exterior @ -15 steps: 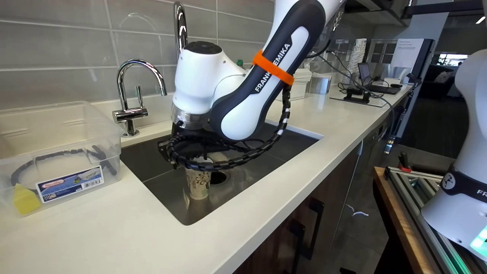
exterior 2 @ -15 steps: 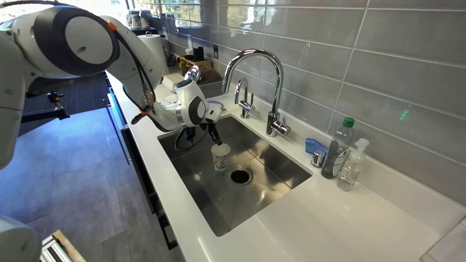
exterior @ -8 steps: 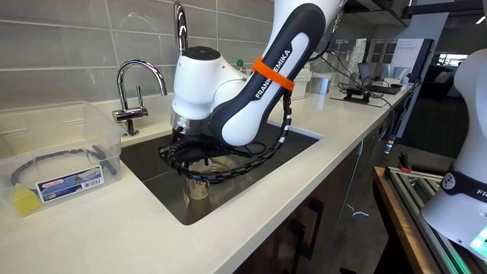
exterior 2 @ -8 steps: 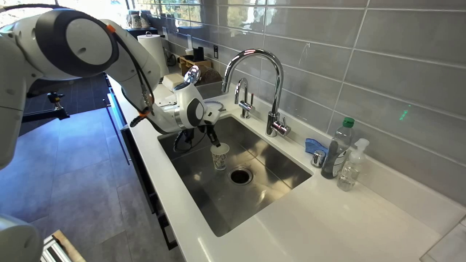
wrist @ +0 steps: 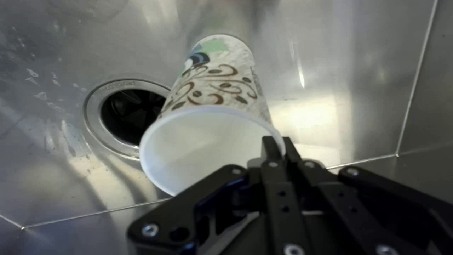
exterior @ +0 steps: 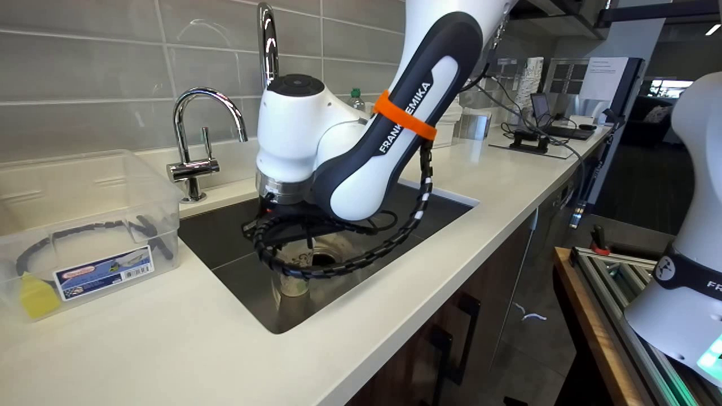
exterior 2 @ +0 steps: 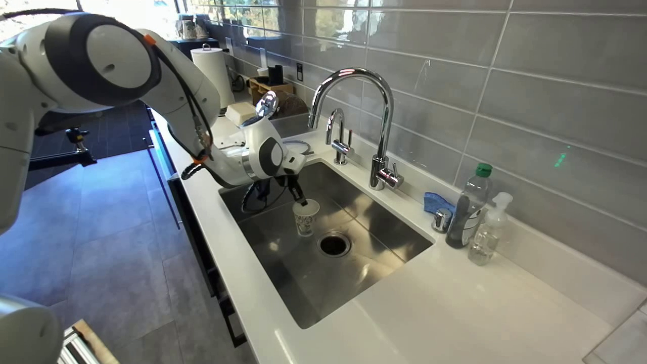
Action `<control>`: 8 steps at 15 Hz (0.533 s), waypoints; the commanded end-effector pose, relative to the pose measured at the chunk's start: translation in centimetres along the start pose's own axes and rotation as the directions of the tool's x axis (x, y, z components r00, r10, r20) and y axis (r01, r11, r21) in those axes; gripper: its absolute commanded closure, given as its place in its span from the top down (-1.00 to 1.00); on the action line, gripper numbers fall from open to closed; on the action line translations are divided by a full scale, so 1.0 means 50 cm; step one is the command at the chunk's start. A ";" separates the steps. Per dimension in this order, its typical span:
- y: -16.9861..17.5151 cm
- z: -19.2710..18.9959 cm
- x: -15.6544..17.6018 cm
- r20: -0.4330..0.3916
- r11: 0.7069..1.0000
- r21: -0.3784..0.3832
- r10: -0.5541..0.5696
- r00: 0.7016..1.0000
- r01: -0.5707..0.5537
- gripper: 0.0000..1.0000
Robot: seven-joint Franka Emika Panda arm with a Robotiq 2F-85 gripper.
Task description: Empty the cup
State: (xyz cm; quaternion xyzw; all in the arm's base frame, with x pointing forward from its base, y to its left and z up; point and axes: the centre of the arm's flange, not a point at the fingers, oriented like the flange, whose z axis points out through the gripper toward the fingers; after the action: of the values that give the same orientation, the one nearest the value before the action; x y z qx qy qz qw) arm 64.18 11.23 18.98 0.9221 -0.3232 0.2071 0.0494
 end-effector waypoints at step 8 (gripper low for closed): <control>0.061 -0.128 0.075 0.066 0.983 0.007 0.181 0.981 -0.182 -0.98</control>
State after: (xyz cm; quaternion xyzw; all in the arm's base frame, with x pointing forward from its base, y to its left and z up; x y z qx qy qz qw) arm 64.44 8.31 24.11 0.8990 -0.3823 0.2063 0.0562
